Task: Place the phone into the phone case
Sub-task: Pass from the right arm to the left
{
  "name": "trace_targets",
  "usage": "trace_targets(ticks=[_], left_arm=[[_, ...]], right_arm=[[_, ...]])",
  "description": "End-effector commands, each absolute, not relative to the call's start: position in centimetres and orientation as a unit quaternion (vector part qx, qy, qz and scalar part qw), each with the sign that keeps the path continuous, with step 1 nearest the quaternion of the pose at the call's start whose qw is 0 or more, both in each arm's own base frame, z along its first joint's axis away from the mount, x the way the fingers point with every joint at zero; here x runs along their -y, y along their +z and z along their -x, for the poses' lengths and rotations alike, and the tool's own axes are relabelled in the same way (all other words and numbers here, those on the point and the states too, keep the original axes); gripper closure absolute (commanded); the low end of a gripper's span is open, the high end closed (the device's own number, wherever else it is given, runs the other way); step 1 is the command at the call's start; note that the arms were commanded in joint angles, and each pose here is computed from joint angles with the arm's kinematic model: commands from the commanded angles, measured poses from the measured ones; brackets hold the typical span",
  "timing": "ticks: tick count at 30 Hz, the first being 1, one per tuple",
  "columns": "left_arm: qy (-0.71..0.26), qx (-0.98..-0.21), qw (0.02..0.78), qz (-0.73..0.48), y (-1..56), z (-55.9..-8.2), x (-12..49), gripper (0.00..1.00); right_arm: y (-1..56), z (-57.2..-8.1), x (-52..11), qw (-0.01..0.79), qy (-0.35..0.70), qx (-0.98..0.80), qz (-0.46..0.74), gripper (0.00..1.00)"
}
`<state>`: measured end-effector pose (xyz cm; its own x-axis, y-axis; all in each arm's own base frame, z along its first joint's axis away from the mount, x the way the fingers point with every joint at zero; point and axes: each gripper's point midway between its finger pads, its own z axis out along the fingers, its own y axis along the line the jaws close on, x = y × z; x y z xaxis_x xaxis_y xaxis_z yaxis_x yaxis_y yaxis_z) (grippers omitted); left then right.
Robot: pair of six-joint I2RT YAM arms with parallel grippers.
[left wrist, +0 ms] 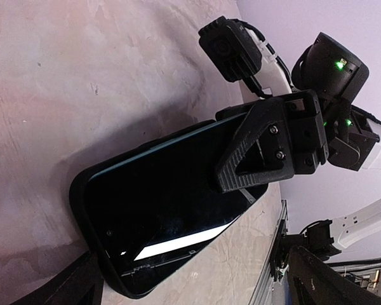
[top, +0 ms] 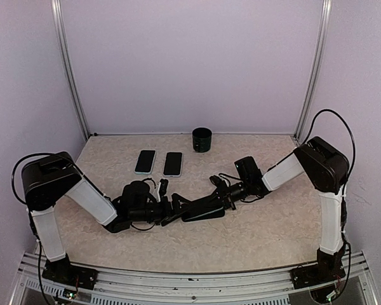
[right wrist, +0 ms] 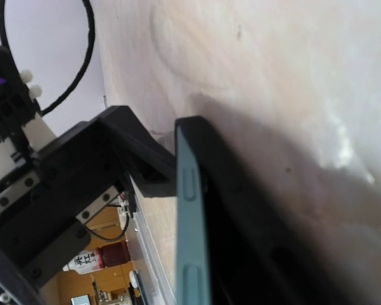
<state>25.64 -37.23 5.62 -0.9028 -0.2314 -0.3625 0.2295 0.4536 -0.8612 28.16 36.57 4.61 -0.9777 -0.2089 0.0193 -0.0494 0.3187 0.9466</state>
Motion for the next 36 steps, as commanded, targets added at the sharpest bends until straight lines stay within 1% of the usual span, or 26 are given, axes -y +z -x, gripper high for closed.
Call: trace_targets(ticks=[1, 17, 30, 36], left_arm=[[-0.518, -0.832, 0.199, -0.013, 4.7, -24.3, 37.9, 0.01], [-0.507, -0.837, 0.206, -0.005, 5.4, -24.2, 36.4, 0.01], [-0.496, -0.842, 0.21, -0.005, 5.5, -24.4, 36.1, 0.01], [-0.516, -0.833, 0.201, -0.01, 5.9, -24.0, 36.7, 0.01]], right_arm=[[2.3, -25.3, -37.9, 0.114, -0.568, 0.811, -0.08, 1.0], [5.4, -24.9, -37.6, 0.092, -0.63, 0.765, -0.095, 1.0], [7.4, -25.3, -37.6, 0.075, -0.654, 0.745, -0.102, 1.0], [8.0, -25.8, -37.8, 0.06, -0.658, 0.743, -0.106, 1.0]])
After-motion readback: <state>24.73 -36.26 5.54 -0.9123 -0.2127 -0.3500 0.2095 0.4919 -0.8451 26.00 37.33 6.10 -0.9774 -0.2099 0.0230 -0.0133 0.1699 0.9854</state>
